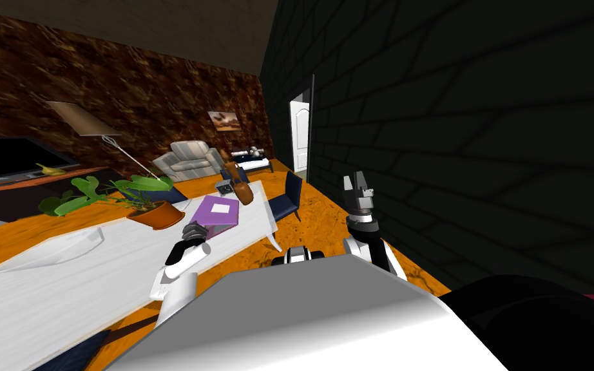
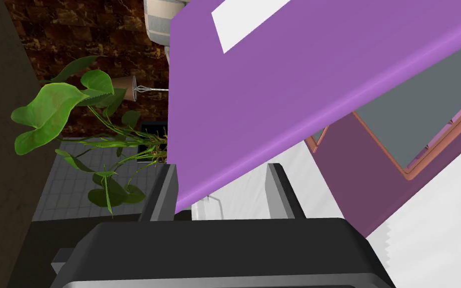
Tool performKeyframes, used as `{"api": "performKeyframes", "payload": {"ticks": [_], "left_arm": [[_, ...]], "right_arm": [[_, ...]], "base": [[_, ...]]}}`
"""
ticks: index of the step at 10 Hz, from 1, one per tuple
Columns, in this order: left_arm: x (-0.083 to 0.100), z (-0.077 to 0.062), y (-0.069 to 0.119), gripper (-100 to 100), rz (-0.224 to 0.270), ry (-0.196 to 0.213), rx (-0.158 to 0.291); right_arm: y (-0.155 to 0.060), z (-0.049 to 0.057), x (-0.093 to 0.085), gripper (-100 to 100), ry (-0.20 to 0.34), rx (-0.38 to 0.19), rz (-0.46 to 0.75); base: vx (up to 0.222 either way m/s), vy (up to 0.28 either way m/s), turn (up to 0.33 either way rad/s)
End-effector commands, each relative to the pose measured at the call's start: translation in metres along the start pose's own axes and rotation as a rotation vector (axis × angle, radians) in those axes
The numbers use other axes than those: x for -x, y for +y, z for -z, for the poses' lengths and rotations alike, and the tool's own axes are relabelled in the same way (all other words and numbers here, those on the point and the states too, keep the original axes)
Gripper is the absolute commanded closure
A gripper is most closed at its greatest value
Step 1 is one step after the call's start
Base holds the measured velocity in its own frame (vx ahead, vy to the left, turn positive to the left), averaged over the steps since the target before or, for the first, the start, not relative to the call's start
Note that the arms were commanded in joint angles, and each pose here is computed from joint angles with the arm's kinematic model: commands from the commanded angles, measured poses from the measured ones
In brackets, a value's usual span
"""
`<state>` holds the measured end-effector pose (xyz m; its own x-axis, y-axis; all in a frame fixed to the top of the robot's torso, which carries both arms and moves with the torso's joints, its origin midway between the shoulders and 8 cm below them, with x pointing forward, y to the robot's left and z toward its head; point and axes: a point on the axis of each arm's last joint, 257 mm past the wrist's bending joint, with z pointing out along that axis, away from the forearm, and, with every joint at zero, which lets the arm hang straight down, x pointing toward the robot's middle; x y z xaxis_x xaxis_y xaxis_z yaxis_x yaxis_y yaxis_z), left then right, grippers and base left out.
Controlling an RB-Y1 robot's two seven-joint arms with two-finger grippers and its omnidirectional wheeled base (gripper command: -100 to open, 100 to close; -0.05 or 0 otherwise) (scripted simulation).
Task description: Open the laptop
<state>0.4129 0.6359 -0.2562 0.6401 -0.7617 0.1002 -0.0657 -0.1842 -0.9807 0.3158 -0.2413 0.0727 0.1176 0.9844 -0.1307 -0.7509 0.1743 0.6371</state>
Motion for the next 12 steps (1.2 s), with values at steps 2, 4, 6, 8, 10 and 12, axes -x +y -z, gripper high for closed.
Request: {"api": "performKeyframes", "payload": {"ticks": [2,4,6,8,10,12], "left_arm": [[-0.017,0.002,0.025,100,0.127,0.017,0.042],[-0.031,0.005,0.040,100,0.207,0.028,0.062],[-0.034,0.004,0.037,-100,0.238,0.032,0.071],[-0.032,0.003,0.031,-100,0.238,0.031,0.071],[-0.026,0.001,0.012,-100,0.237,0.028,0.069],[-0.022,0.000,-0.001,-100,0.236,0.026,0.067]], "right_arm": [[0.000,0.000,0.000,0,0.000,0.000,0.000],[0.000,0.000,0.000,0,0.000,0.000,0.000],[0.000,0.000,0.000,0,0.000,0.000,0.000],[0.000,0.000,0.000,0,0.000,0.000,0.000],[0.000,0.000,0.000,0,0.000,0.000,0.000],[0.000,0.000,0.000,0,0.000,0.000,0.000]], "base": [[-0.029,0.076,0.003],[-0.058,0.158,-0.020],[-0.062,0.128,-0.023],[0.012,-0.047,0.006],[0.001,-0.059,-0.019],[0.004,-0.047,-0.018]]}}
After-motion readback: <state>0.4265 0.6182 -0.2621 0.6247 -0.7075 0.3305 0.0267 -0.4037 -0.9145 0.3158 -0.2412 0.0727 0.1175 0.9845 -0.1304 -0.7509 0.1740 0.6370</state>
